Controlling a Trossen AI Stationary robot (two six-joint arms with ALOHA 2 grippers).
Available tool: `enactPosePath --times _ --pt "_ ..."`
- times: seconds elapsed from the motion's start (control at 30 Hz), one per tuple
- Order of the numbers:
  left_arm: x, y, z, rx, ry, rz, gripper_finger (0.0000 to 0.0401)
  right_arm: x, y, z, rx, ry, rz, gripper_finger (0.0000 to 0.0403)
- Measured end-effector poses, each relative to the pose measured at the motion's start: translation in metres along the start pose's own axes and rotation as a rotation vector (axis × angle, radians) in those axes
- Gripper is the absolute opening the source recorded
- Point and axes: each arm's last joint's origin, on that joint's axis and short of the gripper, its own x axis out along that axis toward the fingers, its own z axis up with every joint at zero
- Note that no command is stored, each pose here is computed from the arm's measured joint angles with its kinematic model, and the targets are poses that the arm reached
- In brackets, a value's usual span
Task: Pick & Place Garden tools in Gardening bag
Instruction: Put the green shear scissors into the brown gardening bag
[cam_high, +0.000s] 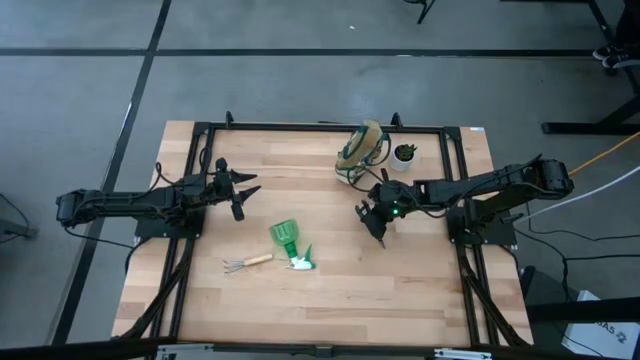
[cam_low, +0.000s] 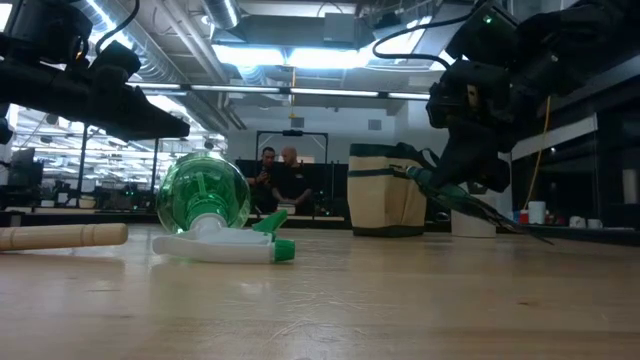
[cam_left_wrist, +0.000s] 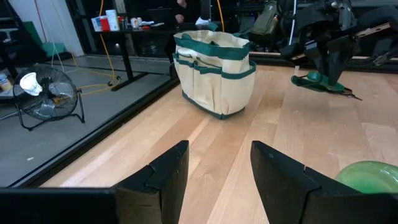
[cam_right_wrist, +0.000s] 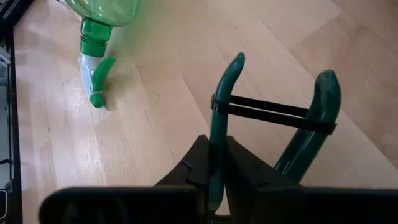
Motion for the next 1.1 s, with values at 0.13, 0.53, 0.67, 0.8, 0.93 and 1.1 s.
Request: enactPosePath --times 0.13,0.53,0.67,0.8,0.93,1.1 --pt "0.0 0.0 0.0 0.0 0.0 0.0 0.0169 0.0 0.0 0.0 0.0 0.005 0.007 0.0026" --pt "0.0 0.0 0.0 0.0 0.0 0.0 0.0169 0.0 0.001 0.0 0.001 0.014 0.019 0.0026" --pt "0.0 0.0 0.0 0.0 0.0 0.0 0.0169 0.0 0.001 0.0 0.001 0.011 0.024 0.0026" --pt "0.0 0.0 0.0 0.0 0.0 0.0 0.0169 0.0 0.002 0.002 -0.003 -0.011 0.041 0.0026" --pt "0.0 0.0 0.0 0.0 0.0 0.0 0.0169 0.0 0.005 0.005 -0.006 -0.033 0.058 0.0026" --pt "0.0 0.0 0.0 0.0 0.0 0.0 0.0169 -0.003 0.012 0.014 -0.034 -0.059 0.078 0.0026"
